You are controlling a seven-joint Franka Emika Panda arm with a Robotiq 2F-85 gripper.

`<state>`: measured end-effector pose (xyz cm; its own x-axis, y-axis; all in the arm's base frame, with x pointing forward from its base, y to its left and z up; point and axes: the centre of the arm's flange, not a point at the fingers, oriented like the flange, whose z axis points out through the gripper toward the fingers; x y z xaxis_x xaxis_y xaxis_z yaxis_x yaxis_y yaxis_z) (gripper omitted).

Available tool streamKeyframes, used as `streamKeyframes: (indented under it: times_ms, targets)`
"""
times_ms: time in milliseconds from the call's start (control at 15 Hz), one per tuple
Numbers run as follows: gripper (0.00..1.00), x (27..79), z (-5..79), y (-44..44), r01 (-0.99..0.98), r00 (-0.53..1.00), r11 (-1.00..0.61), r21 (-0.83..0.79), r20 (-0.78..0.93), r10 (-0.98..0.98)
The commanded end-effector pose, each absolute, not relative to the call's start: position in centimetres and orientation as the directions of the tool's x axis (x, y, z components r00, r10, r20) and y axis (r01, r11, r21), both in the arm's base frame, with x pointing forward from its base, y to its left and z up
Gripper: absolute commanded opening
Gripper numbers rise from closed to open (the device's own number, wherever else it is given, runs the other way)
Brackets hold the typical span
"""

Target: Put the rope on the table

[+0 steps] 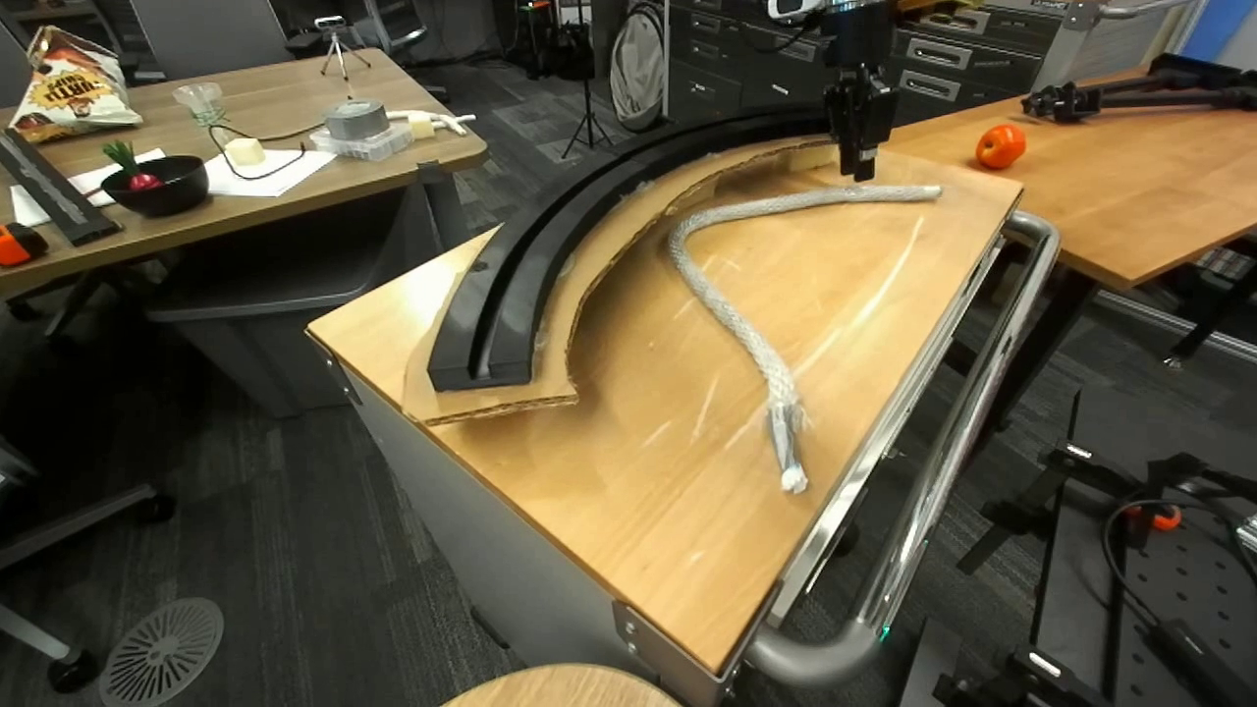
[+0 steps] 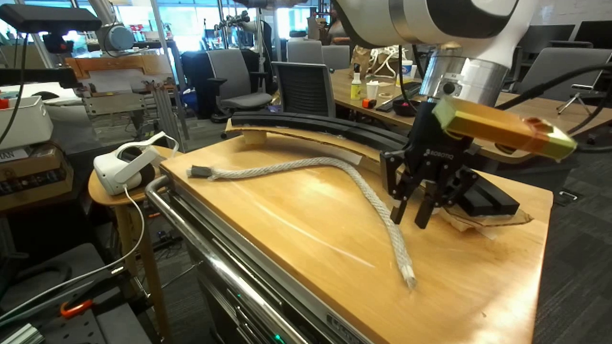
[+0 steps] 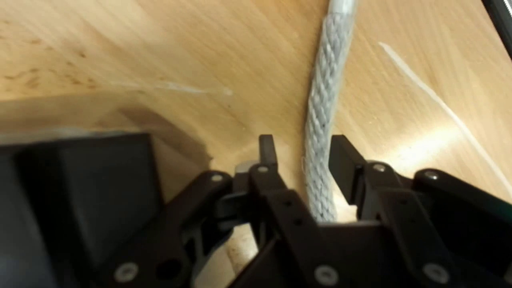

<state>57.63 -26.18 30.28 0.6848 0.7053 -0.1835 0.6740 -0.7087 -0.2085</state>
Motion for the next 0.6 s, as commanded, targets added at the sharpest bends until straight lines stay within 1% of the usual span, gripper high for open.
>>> streamKeyframes:
  times_ms: [0,67,133,267,333,400,467,533]
  targets:
    - [0.73,53.9,38.2,-25.4,0.717,0.678,-0.697,-0.022,-0.209,0.704]
    - [0.81,53.3,39.9,-25.5,0.732,0.67,-0.68,0.027,-0.207,0.713]
    - [0.88,52.7,41.9,-25.5,0.742,0.667,-0.667,0.074,-0.193,0.72]
    - [1.0,51.5,46.5,-25.6,0.723,0.689,-0.676,0.142,-0.094,0.718]
    - [1.0,50.8,48.9,-25.7,0.704,0.706,-0.698,0.134,-0.03,0.707]
    - [0.93,54.0,45.0,-26.4,0.717,0.697,-0.69,0.099,-0.121,0.706]
    - [1.0,53.2,47.1,-26.3,0.707,0.706,-0.697,0.118,-0.083,0.703]
    - [1.0,52.5,48.5,-26.1,0.701,0.711,-0.701,0.131,-0.06,0.701]
